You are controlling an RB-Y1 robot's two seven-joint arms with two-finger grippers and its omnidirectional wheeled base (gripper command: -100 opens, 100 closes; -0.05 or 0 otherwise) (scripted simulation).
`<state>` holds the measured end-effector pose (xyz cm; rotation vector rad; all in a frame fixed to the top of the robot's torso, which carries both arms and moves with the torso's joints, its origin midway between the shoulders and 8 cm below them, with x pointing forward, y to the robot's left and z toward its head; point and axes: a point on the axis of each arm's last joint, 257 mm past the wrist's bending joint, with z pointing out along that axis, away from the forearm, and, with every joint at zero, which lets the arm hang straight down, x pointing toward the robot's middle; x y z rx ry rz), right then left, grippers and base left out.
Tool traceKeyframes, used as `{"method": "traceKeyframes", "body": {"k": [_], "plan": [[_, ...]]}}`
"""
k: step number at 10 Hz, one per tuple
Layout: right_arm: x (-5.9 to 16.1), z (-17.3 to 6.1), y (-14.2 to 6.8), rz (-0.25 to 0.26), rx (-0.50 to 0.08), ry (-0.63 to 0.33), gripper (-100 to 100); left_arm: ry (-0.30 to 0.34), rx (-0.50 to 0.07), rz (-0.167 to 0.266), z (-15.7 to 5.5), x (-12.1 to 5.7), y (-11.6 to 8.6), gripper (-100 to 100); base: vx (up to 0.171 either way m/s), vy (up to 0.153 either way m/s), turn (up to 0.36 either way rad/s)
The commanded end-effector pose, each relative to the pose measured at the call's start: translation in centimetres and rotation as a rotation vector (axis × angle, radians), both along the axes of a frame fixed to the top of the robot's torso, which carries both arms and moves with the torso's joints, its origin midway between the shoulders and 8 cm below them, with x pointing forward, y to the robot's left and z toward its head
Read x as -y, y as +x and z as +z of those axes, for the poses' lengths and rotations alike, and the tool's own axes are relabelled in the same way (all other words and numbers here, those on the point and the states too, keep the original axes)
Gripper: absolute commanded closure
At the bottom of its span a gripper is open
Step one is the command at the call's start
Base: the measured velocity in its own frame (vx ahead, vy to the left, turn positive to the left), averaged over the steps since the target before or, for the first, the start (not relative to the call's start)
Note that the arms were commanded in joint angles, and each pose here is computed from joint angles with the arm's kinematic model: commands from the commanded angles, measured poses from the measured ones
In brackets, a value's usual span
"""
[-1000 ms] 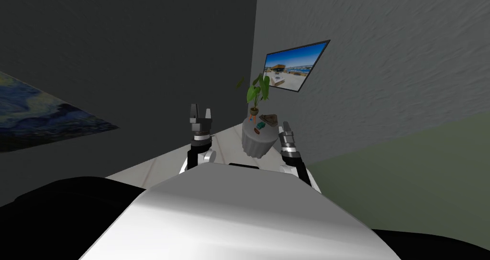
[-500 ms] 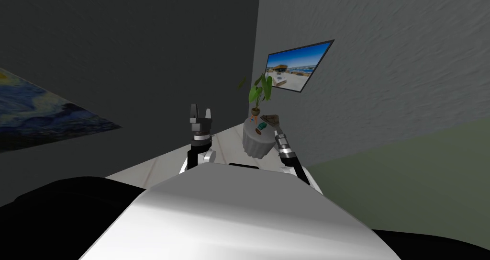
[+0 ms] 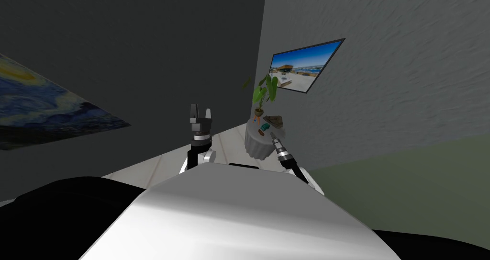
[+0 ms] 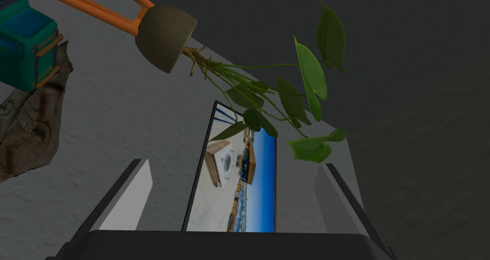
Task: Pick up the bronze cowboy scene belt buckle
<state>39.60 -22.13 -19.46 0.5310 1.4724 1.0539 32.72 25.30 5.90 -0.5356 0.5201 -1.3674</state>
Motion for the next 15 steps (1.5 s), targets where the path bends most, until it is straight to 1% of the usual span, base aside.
{"method": "traceKeyframes", "body": {"k": [1, 4, 5, 6, 7, 8, 9, 10, 13, 14, 15], "plan": [[0.5, -1.6, -0.2, 0.01, -0.034, -0.043, -100, 0.0, 0.0, 0.0, 0.0, 0.0, 0.0, 0, 0.018, 0.056, 0.043], [1.7, -7.5, -1.4, 0.056, -0.148, -0.195, -100, 0.0, 0.0, 0.0, 0.0, 0.0, 0.0, 0, 0.033, 0.072, 0.129], [2.2, -8.0, -1.6, 0.058, -0.159, -0.213, -100, 0.0, 0.0, 0.0, 0.0, 0.0, 0.0, 0, 0.044, 0.066, 0.057], [2.8, -9.5, -2.1, 0.079, -0.188, -0.269, -100, 0.0, 0.0, 0.0, 0.0, 0.0, 0.0, 0, 0.035, 0.055, 0.145], [3.1, -10.0, -2.2, 0.074, -0.198, -0.273, -100, 0.0, 0.0, 0.0, 0.0, 0.0, 0.0, 0, 0.028, 0.04, 0.056], [4.1, -11.9, -2.9, 0.091, -0.236, -0.335, -100, 0.0, 0.0, 0.0, 0.0, 0.0, 0.0, 0, 0.034, 0.05, 0.116], [4.7, -13.3, -3.5, 0.108, -0.262, -0.381, -100, 0.0, 0.0, 0.0, 0.0, 0.0, 0.0, 0, 0.061, 0.074, 0.21], [5.3, -13.7, -3.6, 0.108, -0.272, -0.398, -100, 0.0, 0.0, 0.0, 0.0, 0.0, 0.0, 0, 0.057, 0.052, 0.081], [9.1, -18.3, -6.2, 0.157, -0.371, -0.572, -100, 0.0, 0.0, 0.0, 0.0, 0.0, 0.0, 0, 0.075, 0.053, 0.198], [9.7, -18.4, -6.3, 0.159, -0.376, -0.588, -100, 0.0, 0.0, 0.0, 0.0, 0.0, 0.0, 0, 0.074, 0.026, 0.057], [11.4, -19.7, -7.3, 0.175, -0.409, -0.65, -100, 0.0, 0.0, 0.0, 0.0, 0.0, 0.0, 0, 0.061, 0.032, 0.143]]}}
